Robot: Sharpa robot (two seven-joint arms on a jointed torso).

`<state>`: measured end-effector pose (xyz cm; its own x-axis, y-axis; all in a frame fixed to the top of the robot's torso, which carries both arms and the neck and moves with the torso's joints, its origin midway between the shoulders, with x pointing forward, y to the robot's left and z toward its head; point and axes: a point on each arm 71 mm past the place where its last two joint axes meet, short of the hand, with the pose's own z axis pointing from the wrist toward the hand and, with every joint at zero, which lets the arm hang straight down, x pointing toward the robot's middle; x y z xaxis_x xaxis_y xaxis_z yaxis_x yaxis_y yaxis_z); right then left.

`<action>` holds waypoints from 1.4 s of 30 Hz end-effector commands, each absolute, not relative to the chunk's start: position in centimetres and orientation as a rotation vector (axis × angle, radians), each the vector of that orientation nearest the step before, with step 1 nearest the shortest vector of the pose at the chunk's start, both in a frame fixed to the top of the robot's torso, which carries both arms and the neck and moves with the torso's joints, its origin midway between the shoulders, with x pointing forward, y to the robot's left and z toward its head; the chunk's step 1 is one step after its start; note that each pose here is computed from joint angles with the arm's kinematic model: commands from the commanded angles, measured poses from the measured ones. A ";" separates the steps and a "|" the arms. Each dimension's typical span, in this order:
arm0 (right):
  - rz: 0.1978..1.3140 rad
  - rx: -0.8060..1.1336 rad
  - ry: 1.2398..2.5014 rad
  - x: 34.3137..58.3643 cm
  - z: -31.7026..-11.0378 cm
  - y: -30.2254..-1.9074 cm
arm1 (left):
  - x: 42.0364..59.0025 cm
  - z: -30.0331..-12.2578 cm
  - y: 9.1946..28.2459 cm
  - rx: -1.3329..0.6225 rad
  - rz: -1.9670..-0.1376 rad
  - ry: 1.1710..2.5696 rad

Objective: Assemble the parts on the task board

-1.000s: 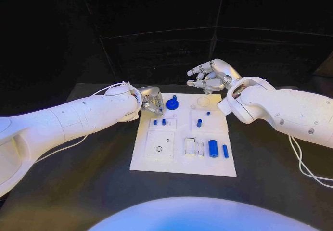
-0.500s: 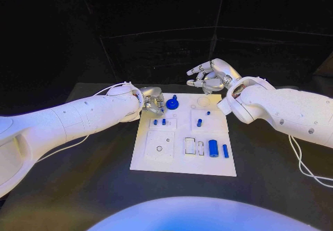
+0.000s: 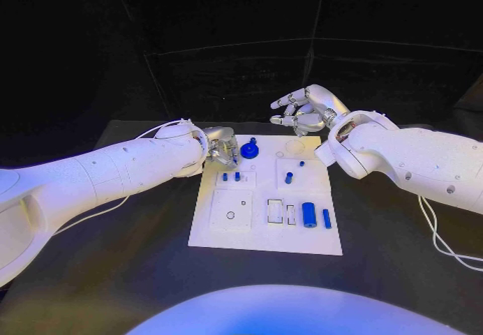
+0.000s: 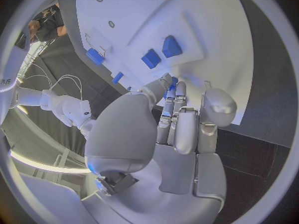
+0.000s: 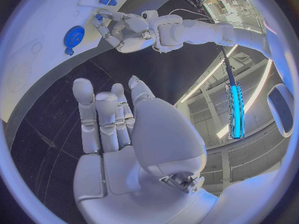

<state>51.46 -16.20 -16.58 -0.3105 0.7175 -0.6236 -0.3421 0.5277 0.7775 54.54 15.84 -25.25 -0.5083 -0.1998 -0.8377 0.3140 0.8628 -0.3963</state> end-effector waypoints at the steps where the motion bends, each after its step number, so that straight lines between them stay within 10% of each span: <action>1: 1.101 0.326 1.553 51.5 -16.4 -16.1 | 54.5 -25.5 16.0 0.090 -0.586 2.054; 42: 1.082 0.336 1.579 51.7 -16.7 -16.5 | 54.8 -25.3 16.4 0.081 -0.586 2.011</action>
